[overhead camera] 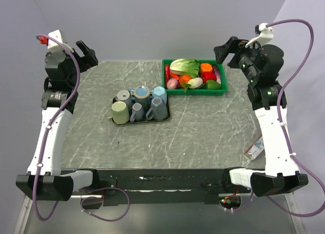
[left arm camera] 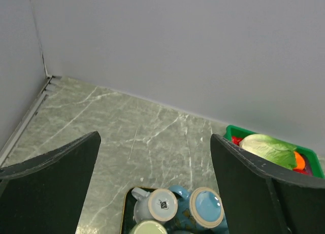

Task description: Turn the mug right side up

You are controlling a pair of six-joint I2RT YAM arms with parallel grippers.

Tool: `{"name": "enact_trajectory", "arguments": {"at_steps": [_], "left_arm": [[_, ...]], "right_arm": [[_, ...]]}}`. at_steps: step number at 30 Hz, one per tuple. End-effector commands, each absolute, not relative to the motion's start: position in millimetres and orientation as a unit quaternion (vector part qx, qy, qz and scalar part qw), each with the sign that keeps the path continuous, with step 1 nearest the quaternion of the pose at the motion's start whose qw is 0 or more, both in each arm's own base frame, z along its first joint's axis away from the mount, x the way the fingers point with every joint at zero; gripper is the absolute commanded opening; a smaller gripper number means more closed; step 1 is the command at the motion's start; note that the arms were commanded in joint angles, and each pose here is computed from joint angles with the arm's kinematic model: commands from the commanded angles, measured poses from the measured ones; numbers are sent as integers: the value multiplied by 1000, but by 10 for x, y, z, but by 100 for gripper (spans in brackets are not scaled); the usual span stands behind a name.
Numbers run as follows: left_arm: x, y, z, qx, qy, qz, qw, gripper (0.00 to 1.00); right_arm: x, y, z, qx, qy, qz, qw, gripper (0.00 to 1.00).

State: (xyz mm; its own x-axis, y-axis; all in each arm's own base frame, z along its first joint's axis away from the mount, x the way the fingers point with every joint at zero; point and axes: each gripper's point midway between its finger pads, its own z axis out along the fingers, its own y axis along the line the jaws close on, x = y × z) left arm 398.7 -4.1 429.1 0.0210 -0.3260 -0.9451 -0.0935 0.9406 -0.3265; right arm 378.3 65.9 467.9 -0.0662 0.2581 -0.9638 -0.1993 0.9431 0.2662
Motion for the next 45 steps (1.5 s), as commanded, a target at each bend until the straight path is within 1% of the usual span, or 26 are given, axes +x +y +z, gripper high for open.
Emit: {"name": "enact_trajectory", "arguments": {"at_steps": [1,3,4,6,7,9,10,12,13,16,18,19,21,24,25,26,27,28,29,32,33,35,39,42,45], "left_arm": [[3968,-80,4220,-151,701,-93,691,96],[3951,-83,4098,-167,708,-102,679,96],[3940,-174,4133,-156,704,-127,682,96],[3978,-290,4023,-115,712,-138,679,96],[4020,-386,3927,-98,723,-156,666,96],[4065,-450,3845,-108,734,-177,646,96],[4099,-482,3701,-111,751,-182,625,96],[4114,-593,3596,-104,765,-209,600,96],[4140,-638,3424,-109,782,-217,575,96],[4076,-992,3144,-59,805,-275,523,96],[4031,-1178,2976,-36,819,-269,506,96],[3954,-1437,2912,-10,824,-274,495,96],[3900,-1649,2846,13,828,-271,490,96],[3703,-2083,2674,61,832,-316,451,96],[3601,-2223,2539,80,836,-327,433,96],[3543,-2304,2501,97,833,-335,429,96],[3515,-2391,2534,127,819,-343,442,96],[3378,-2516,2415,156,816,-359,426,96],[3345,-2572,2406,174,807,-366,429,96],[3305,-2678,2251,223,801,-371,414,96],[3341,-2692,2128,239,806,-362,403,96],[3352,-2719,2083,257,809,-359,388,96],[3419,-2737,1801,307,815,-329,365,96],[3489,-2658,1541,322,832,-290,345,96],[3555,-2640,1424,327,837,-274,343,96]], "right_arm": [[3681,876,4709,-12,695,236,679,100],[3647,988,4639,-30,699,263,664,100],[3657,1048,4591,-42,703,274,655,100],[3616,1183,4542,-69,707,306,634,100],[3650,1220,4489,-72,712,314,624,100],[3652,1272,4418,-80,718,327,609,100],[3682,1271,4327,-75,726,327,600,100],[3712,1233,4246,-60,733,317,599,100],[3718,1236,4140,-56,741,314,591,100],[3730,1258,3941,-53,760,286,581,100],[3722,1289,3802,-60,776,260,572,100],[3734,1336,3740,-61,783,250,567,100],[3719,1400,3665,-68,789,250,556,99],[3710,1481,3514,-68,801,256,537,100],[3697,1512,3439,-70,805,258,529,100],[3676,1541,3411,-74,806,261,527,100],[3672,1551,3375,-73,807,262,524,100],[3662,1560,3295,-73,811,263,517,100],[3646,1577,3287,-74,811,267,516,100],[3640,1578,3179,-71,820,265,503,99],[3643,1580,3152,-72,822,263,500,100],[3641,1565,3135,-70,824,260,498,100],[3635,1545,3075,-70,831,253,491,100],[3638,1540,3045,-69,835,250,486,100],[3644,1538,3049,-71,837,248,483,99]]}}
